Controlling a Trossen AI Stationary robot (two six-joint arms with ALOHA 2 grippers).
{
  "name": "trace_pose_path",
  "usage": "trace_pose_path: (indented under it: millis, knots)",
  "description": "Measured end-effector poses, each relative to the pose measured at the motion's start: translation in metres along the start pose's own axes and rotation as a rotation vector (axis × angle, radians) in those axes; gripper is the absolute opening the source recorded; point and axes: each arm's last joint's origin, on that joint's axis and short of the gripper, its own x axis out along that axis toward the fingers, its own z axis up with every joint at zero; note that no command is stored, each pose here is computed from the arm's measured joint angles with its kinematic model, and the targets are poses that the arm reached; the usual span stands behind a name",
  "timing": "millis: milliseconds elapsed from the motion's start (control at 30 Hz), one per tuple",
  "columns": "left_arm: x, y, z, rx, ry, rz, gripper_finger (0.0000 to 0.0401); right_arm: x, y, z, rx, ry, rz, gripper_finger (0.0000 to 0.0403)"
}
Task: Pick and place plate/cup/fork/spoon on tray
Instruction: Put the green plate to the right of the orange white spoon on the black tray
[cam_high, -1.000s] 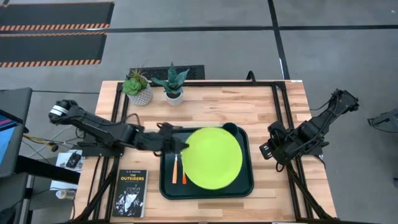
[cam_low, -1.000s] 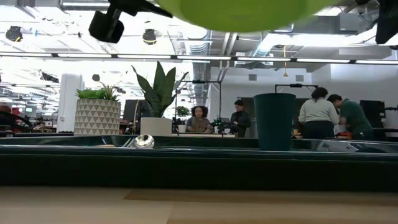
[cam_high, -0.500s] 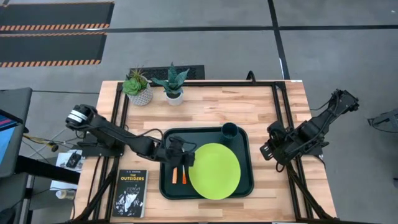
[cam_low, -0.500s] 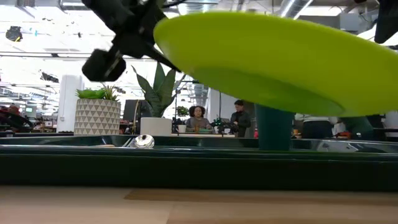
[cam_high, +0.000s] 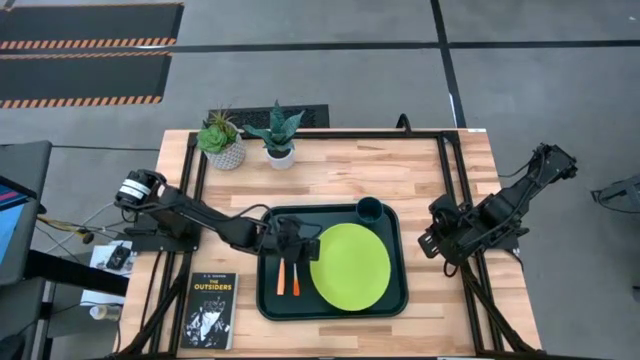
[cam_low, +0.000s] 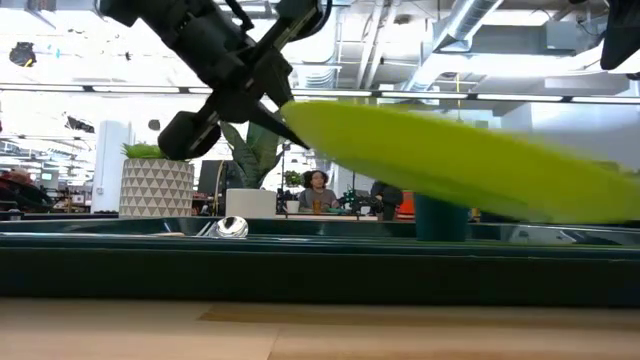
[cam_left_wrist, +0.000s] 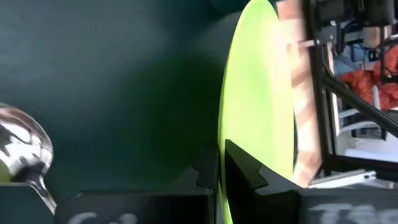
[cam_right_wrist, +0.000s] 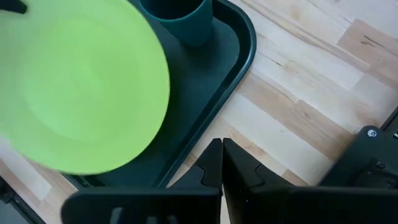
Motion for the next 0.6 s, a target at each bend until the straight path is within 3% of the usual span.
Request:
trace_pose_path:
  millis: [600]
  knots:
    - [0.017,0.012,0.002,-0.003,0.021,0.051,0.0,0.0,0.001,0.0,0.001,-0.003,0.003,0.0022]
